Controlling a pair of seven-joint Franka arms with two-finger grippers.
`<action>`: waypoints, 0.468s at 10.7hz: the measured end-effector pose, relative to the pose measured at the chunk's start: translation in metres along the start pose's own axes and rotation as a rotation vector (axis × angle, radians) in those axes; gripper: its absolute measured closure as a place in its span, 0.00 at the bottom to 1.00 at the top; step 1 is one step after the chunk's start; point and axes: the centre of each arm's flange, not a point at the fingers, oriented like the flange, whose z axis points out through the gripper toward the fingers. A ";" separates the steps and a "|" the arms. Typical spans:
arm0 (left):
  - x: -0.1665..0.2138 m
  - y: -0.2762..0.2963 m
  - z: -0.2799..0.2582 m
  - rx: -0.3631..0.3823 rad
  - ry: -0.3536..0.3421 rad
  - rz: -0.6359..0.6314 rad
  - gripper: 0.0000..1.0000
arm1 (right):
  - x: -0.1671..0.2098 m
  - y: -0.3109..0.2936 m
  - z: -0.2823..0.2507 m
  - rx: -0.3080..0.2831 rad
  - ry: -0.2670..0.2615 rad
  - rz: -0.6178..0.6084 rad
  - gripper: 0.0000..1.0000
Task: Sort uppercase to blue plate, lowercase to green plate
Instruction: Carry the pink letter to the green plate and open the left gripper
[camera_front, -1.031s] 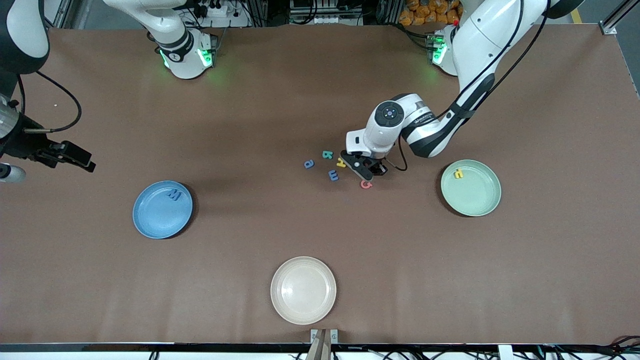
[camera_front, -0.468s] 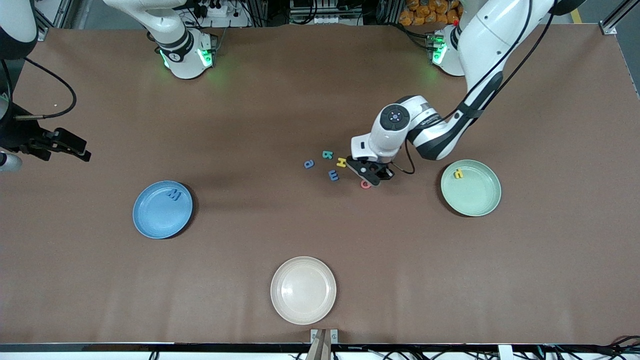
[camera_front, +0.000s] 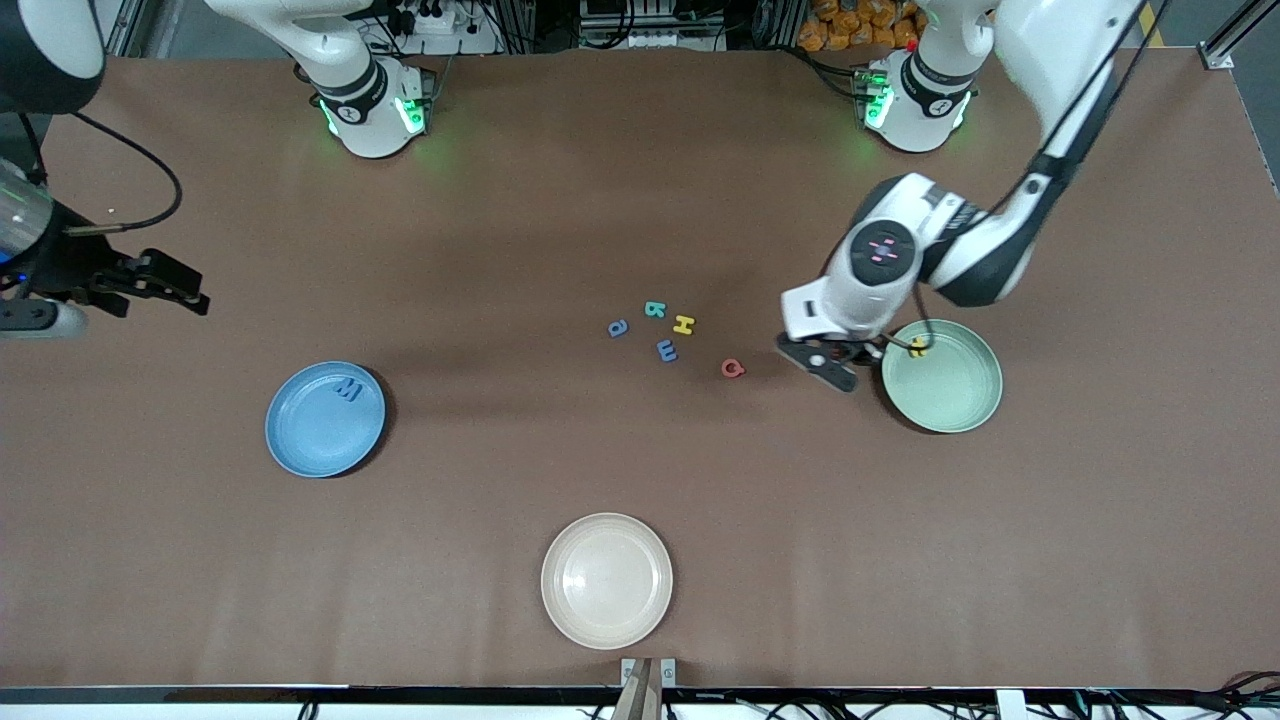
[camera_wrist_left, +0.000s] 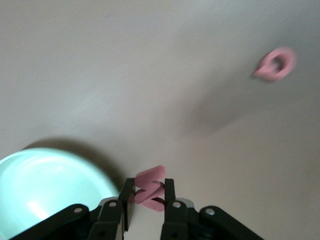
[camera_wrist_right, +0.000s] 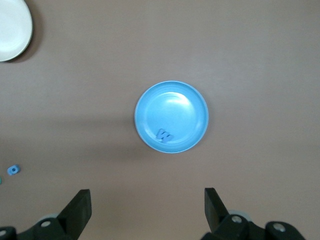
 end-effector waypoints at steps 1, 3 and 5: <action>-0.017 -0.037 0.003 -0.012 -0.024 0.001 0.73 | 0.000 -0.026 0.007 -0.001 -0.013 0.000 0.00; -0.048 -0.089 0.023 -0.052 -0.056 -0.025 0.73 | 0.001 -0.088 0.032 -0.010 -0.045 0.006 0.00; -0.067 -0.112 0.043 -0.098 -0.077 -0.060 0.73 | 0.002 -0.160 0.069 -0.021 -0.051 0.003 0.00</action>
